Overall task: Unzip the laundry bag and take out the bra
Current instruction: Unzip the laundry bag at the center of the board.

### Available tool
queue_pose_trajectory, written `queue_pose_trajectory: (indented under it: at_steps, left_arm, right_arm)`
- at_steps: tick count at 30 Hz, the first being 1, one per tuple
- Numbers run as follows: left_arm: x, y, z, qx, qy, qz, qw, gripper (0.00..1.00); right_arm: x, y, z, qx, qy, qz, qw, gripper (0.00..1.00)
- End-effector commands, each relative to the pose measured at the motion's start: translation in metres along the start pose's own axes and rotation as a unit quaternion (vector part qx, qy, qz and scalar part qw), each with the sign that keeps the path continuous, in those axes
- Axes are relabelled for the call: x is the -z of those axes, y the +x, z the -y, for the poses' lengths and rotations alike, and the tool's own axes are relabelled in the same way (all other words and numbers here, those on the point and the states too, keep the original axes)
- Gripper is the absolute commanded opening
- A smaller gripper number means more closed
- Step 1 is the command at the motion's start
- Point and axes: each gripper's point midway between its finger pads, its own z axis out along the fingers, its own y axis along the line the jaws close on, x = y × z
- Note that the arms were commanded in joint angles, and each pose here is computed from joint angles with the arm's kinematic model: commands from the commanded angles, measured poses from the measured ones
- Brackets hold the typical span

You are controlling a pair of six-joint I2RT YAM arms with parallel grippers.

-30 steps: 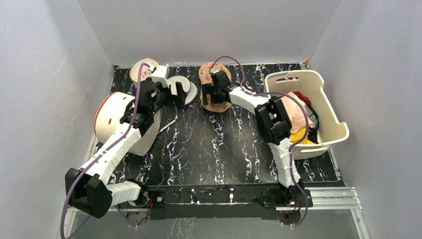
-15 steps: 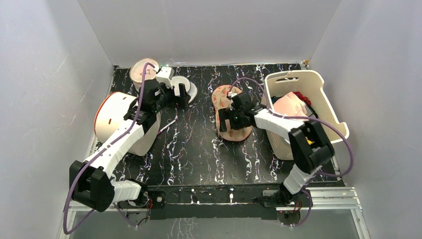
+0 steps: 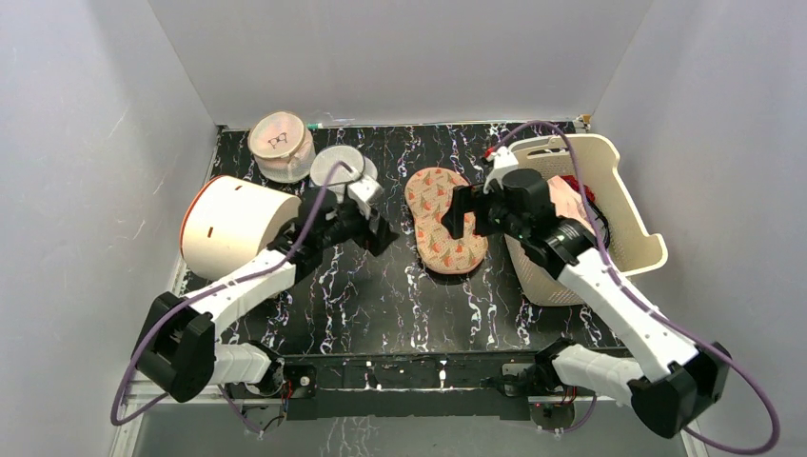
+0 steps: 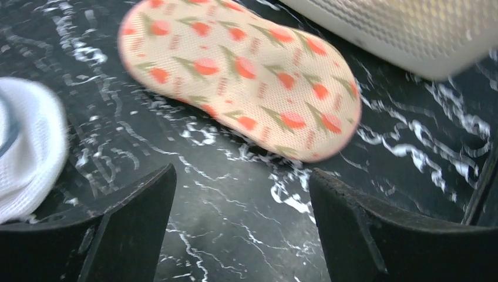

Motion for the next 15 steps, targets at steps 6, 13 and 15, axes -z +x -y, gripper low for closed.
queue_pose_trajectory:
  at_steps: [6, 13, 15]
  left_arm:
    - [-0.007, 0.058, 0.078, -0.324, 0.086, -0.052, 0.941, 0.77]
    - [-0.026, 0.073, 0.077, -0.418, 0.097, -0.054, 0.902, 0.9]
    - [-0.036, 0.075, 0.069, -0.454, 0.088, -0.061, 0.884, 0.93]
  right_arm:
    - [0.067, -0.02, -0.017, -0.013, -0.035, 0.068, 0.997, 0.98]
    - [0.1, -0.019, -0.027, -0.024, -0.061, 0.088, 0.994, 0.98]
    - [0.108, -0.021, -0.027, -0.022, -0.061, 0.096, 0.993, 0.98]
